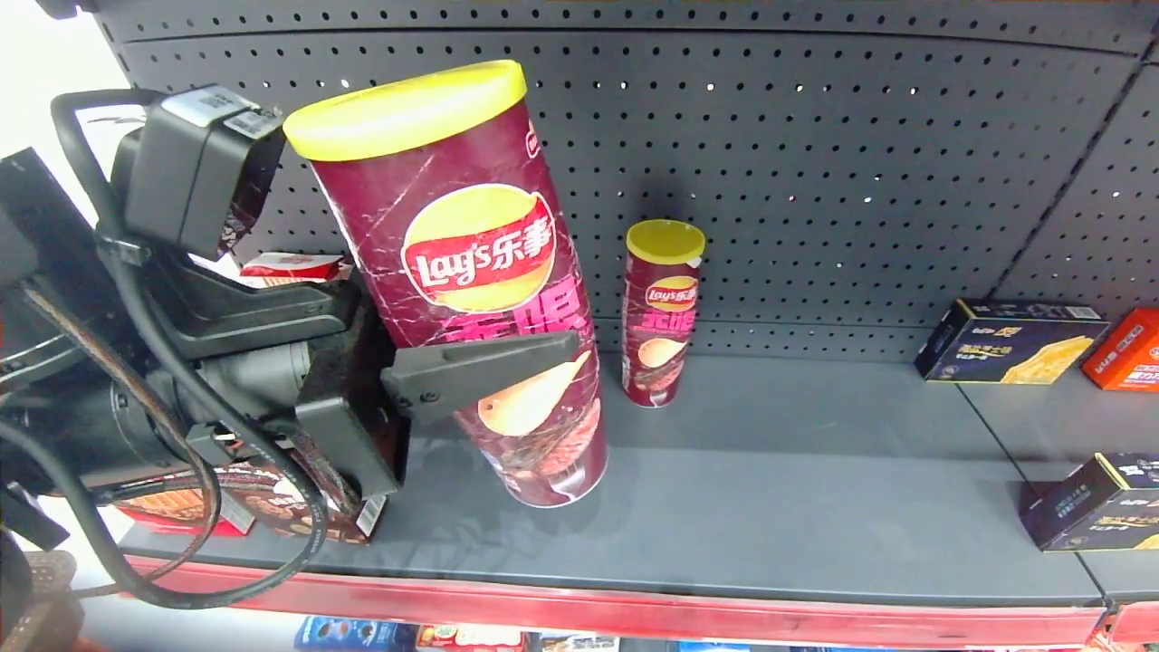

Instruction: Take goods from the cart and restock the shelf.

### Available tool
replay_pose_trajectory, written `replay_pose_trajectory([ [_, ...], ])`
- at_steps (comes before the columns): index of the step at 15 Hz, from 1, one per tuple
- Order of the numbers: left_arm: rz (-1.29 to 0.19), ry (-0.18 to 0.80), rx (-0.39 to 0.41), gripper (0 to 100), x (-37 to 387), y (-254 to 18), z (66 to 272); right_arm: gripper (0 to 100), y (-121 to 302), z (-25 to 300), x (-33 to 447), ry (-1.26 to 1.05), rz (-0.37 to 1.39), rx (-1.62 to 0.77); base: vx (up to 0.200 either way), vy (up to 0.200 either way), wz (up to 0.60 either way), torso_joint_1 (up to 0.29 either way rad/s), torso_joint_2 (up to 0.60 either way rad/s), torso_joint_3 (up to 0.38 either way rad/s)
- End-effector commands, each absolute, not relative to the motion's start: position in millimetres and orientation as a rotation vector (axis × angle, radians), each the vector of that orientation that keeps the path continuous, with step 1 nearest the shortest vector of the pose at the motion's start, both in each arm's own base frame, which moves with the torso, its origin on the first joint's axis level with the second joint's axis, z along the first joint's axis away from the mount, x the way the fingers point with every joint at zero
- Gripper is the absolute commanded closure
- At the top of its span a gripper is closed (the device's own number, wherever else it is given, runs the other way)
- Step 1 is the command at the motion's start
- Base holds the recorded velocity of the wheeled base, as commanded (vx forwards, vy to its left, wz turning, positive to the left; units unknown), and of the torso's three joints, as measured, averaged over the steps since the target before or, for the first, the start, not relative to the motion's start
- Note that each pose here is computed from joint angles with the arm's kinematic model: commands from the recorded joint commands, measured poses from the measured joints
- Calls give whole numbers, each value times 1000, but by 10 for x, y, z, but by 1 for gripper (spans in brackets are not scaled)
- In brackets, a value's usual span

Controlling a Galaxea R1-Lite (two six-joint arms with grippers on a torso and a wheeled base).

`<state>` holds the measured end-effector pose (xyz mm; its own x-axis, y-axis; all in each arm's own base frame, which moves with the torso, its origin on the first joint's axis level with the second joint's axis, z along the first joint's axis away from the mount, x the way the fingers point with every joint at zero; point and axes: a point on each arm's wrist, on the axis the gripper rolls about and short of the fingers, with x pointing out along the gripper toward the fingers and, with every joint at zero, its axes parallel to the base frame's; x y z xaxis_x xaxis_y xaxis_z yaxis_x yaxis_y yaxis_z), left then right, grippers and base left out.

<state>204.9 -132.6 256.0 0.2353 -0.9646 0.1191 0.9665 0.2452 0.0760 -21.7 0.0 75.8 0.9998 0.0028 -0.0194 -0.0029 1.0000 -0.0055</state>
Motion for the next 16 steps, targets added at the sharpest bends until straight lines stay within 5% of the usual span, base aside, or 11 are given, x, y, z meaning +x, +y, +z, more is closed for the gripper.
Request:
replay_pose_trajectory([
  [1, -1322, -107, -27, 100, 2074, -1341, 2457, 0, 0, 762, -213, 21, 5, -5, 0, 0, 0, 0, 0, 0],
  [2, -1316, -78, -35, 100, 2053, -1316, 2371, 0, 1, 763, -220, 14, 3, -8, 0, 0, 0, 0, 0, 0],
  [4, -1308, -46, -42, 100, 1936, -1232, 2274, 0, 21, 1604, -233, -24, 152, 2, 0, 0, 0, 0, 0, 0],
  [8, -1283, -42, -60, 100, 1877, -1131, 2284, 0, 49, 1501, 78, 134, 284, -90, 0, 0, 0, 0, 0, 0],
  [16, -1270, -65, -75, 100, 1917, -1114, 2359, 0, 324, 2004, 815, 202, 534, -115, 0, 0, 0, 0, 0, 0],
])
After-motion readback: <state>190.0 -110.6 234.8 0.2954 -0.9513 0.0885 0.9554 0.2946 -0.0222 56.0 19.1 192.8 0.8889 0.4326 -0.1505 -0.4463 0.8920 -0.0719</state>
